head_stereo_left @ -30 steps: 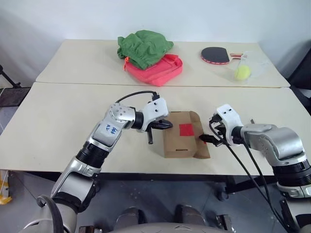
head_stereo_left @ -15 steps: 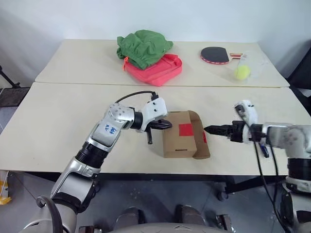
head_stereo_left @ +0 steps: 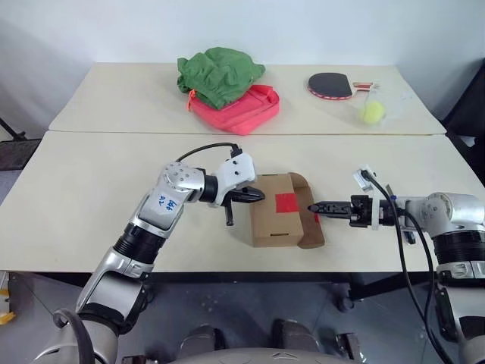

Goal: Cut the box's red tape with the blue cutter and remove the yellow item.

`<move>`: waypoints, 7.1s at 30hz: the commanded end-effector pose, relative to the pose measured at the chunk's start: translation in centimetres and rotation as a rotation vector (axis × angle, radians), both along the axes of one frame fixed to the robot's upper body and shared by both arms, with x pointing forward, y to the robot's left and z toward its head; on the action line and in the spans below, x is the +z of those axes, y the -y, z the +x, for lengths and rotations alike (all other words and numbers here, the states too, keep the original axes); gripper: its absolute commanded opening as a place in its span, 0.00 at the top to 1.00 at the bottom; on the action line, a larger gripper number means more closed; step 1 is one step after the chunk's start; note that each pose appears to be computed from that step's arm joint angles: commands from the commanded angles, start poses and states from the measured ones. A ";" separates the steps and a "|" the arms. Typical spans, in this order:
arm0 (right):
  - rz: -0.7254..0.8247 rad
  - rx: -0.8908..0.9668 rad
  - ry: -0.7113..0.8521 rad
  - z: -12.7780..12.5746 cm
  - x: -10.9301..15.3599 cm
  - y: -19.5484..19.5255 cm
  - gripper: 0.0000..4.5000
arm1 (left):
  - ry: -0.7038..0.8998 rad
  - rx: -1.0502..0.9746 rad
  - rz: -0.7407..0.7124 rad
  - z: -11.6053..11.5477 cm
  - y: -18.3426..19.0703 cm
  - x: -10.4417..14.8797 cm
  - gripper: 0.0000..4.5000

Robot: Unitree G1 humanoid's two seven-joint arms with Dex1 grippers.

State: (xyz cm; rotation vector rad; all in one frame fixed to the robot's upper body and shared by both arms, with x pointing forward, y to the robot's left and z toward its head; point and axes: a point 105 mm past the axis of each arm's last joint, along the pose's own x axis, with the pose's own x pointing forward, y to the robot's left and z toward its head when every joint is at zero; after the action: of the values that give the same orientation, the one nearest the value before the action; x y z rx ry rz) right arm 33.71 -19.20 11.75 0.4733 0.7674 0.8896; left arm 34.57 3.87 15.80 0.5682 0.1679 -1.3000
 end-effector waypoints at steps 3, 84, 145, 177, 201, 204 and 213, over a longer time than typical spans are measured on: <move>-0.018 0.108 -0.097 -1.0 -2.5 -2.2 0.34 | -0.116 0.012 0.071 -0.8 -0.9 -3.3 1.00; -0.560 -0.207 0.022 -5.9 11.3 7.6 1.00 | -0.117 -0.067 -0.263 -2.8 14.5 -4.2 1.00; -0.615 -0.417 0.013 -6.1 8.9 12.2 1.00 | -0.240 -0.193 -0.055 -2.6 12.1 -5.8 1.00; -0.471 -0.415 0.200 -5.7 7.9 9.9 0.57 | -0.182 -0.032 -0.140 -0.1 3.7 -0.1 0.53; -0.419 0.105 1.035 -15.3 13.5 7.1 0.00 | -0.200 0.358 -0.131 -5.7 -22.8 0.1 0.01; -0.438 0.102 1.009 -15.4 13.3 7.6 0.00 | -0.192 0.196 -0.164 -3.3 -16.7 2.3 0.01; -0.470 0.049 0.931 -15.5 13.6 8.9 0.00 | -0.127 -0.269 0.140 -1.3 2.7 7.5 0.01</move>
State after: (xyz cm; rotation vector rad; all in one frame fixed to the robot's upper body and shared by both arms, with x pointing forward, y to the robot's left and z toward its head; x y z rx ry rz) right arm 18.39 -28.09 24.68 -0.3710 0.1338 0.8344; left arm 33.67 1.98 23.54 0.5417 0.2592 -1.5518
